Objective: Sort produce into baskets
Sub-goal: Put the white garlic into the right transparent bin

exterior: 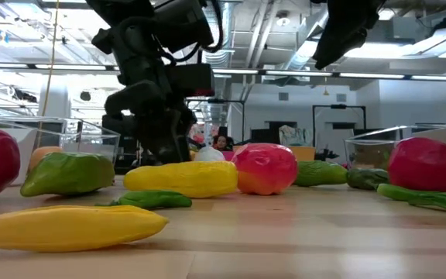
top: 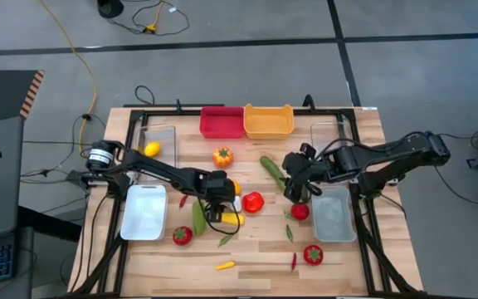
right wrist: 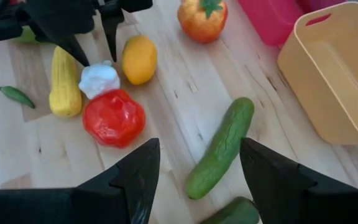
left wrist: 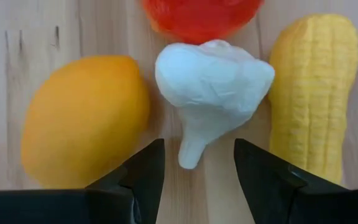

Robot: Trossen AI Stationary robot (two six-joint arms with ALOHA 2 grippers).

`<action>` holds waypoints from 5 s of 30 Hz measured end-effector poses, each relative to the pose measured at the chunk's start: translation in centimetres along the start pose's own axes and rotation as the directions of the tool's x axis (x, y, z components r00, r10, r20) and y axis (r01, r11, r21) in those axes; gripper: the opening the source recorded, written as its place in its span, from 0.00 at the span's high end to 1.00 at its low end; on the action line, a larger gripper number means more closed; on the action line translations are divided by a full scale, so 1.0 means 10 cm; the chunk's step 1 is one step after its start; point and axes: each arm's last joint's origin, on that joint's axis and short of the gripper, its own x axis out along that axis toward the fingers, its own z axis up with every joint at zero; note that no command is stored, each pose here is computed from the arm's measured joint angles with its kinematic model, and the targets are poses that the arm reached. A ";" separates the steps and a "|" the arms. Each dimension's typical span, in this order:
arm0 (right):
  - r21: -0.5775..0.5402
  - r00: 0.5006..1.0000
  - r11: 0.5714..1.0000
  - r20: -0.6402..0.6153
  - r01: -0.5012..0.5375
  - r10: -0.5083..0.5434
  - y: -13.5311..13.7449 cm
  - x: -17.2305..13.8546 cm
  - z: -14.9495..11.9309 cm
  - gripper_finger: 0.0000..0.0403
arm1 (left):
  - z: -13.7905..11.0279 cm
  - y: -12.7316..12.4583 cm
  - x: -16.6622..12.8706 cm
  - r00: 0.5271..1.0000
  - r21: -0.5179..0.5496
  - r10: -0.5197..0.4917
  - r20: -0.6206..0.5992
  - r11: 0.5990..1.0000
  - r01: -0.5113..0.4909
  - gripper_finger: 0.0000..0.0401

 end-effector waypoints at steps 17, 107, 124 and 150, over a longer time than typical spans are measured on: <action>0.005 1.000 1.000 0.020 -0.013 0.012 0.02 0.00 0.02 0.38 | 0.03 0.00 0.14 0.999 0.016 0.018 0.038 1.000 -0.019 0.55; 0.089 0.969 0.979 0.182 -0.185 0.167 0.05 0.00 0.24 0.04 | 0.87 0.36 -0.64 0.741 0.002 0.112 0.662 0.989 -0.151 0.93; 0.089 0.967 0.978 0.190 -0.188 0.168 0.06 0.00 0.25 0.26 | 0.94 0.37 -0.71 0.671 -0.002 0.118 0.732 0.985 -0.171 0.93; 0.162 0.970 0.979 0.227 -0.125 0.087 -0.25 -0.04 0.33 0.39 | 0.84 0.47 -0.75 0.742 -0.062 0.141 0.655 0.989 -0.133 0.52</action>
